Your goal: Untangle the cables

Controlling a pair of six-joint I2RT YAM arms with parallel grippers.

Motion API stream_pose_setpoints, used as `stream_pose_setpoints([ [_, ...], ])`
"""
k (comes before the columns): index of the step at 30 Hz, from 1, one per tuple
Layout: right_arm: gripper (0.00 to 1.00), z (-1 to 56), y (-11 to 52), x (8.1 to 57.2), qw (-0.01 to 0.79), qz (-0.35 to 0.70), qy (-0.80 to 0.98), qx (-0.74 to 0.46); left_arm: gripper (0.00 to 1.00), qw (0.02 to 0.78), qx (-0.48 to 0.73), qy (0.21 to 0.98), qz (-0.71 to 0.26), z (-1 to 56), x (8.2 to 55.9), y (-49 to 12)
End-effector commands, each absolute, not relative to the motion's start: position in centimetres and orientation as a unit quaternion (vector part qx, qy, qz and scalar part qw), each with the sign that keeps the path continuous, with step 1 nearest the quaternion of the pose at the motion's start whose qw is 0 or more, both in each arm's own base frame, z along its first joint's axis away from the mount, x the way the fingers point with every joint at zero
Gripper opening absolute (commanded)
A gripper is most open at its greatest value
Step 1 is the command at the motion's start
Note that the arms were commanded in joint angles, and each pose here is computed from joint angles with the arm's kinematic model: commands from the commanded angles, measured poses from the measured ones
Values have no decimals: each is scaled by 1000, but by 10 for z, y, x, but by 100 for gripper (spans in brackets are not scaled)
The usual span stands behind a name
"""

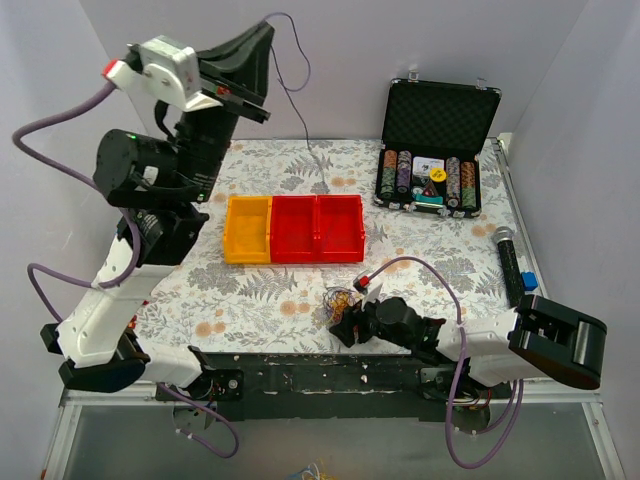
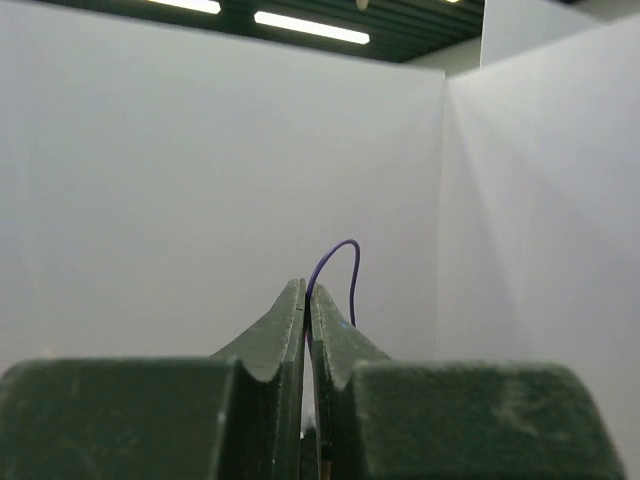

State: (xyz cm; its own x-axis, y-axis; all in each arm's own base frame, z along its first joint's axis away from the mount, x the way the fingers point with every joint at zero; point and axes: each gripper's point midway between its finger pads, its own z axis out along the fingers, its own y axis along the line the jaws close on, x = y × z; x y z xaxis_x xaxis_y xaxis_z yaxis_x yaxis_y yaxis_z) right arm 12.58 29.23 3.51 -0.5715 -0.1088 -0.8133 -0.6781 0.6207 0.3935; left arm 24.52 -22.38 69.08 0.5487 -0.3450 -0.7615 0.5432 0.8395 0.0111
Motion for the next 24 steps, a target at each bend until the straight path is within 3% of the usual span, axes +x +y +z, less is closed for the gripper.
stream_pose_setpoints([
  [1,72,17,282,123,378,338,828,-240,0,909,72,324,-251,749,215,-180],
  [12,73,82,285,135,444,364,785,-234,1,846,140,456,-238,631,244,-215],
  [24,71,95,279,137,455,361,781,-230,5,852,125,482,-162,576,269,-210],
])
